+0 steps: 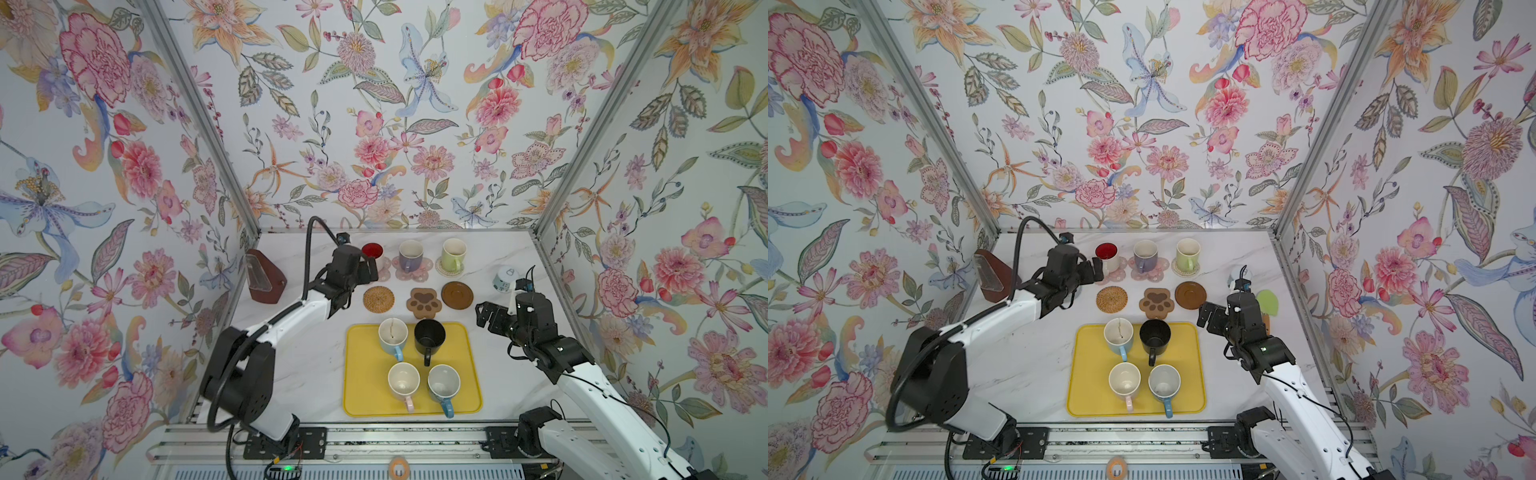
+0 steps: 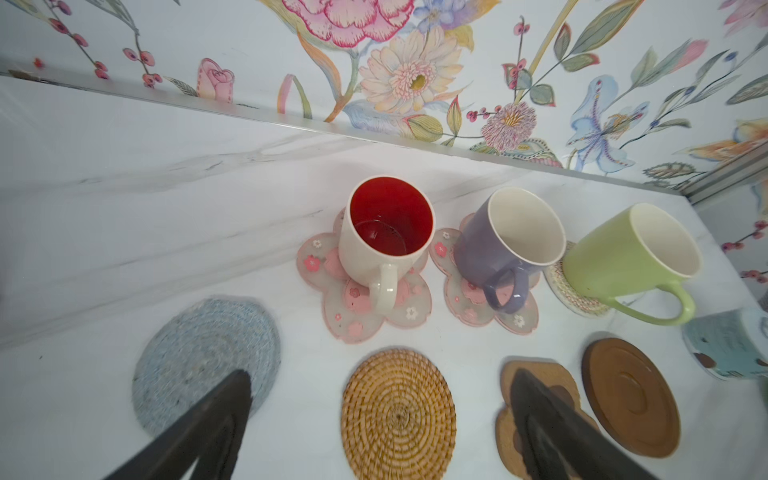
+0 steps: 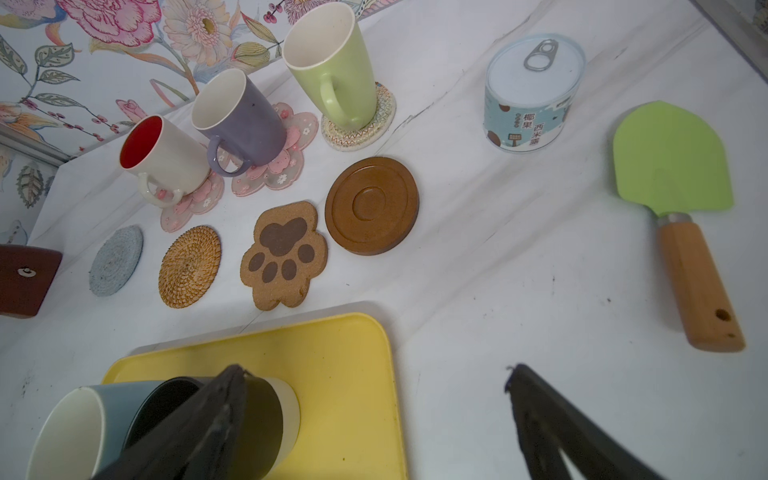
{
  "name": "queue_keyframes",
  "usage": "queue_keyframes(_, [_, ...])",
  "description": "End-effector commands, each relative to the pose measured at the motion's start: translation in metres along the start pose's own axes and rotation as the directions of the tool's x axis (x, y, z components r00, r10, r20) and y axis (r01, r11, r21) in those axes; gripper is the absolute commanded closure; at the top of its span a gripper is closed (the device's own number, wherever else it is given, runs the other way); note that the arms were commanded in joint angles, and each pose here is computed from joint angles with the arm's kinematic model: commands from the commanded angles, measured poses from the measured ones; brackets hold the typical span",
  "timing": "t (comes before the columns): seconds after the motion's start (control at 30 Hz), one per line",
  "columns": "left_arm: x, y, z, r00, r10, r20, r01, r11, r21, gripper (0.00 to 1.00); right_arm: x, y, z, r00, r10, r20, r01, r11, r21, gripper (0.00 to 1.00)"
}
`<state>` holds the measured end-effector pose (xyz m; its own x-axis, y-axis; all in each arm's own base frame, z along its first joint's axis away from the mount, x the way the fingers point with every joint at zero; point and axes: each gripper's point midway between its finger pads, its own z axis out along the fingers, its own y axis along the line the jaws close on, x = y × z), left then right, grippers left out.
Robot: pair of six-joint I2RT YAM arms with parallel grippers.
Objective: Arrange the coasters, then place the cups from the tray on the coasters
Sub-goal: 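Open and withdraw the left gripper while the right gripper moves toward the tray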
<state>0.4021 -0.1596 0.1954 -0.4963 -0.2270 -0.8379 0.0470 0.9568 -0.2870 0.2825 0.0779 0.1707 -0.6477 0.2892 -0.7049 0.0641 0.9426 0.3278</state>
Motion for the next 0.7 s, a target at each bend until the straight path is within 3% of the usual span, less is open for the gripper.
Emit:
queue_keyframes(0.0, [0.015,0.014,-0.03,0.991,-0.095,0.089,0.089,0.994,0.068,0.01,0.001,0.001,0.007,1.0,0.015,-0.01,-0.016,1.0,-0.003,0.01])
queue_keyframes(0.27, [0.059,0.046,-0.054,0.997,-0.073,0.032,0.072,0.997,0.011,0.01,-0.001,0.007,0.011,1.0,0.016,-0.026,-0.016,1.0,-0.011,0.01])
queue_keyframes(0.43, [0.06,0.053,-0.06,0.992,-0.107,0.07,0.107,0.994,0.005,0.01,0.018,0.009,0.005,0.995,0.012,-0.099,-0.012,1.0,-0.003,0.01])
queue_keyframes(0.67, [0.058,0.057,-0.061,0.989,-0.116,0.094,0.117,0.993,-0.008,0.01,0.052,0.015,-0.032,0.985,-0.013,-0.17,0.014,1.0,0.006,0.01])
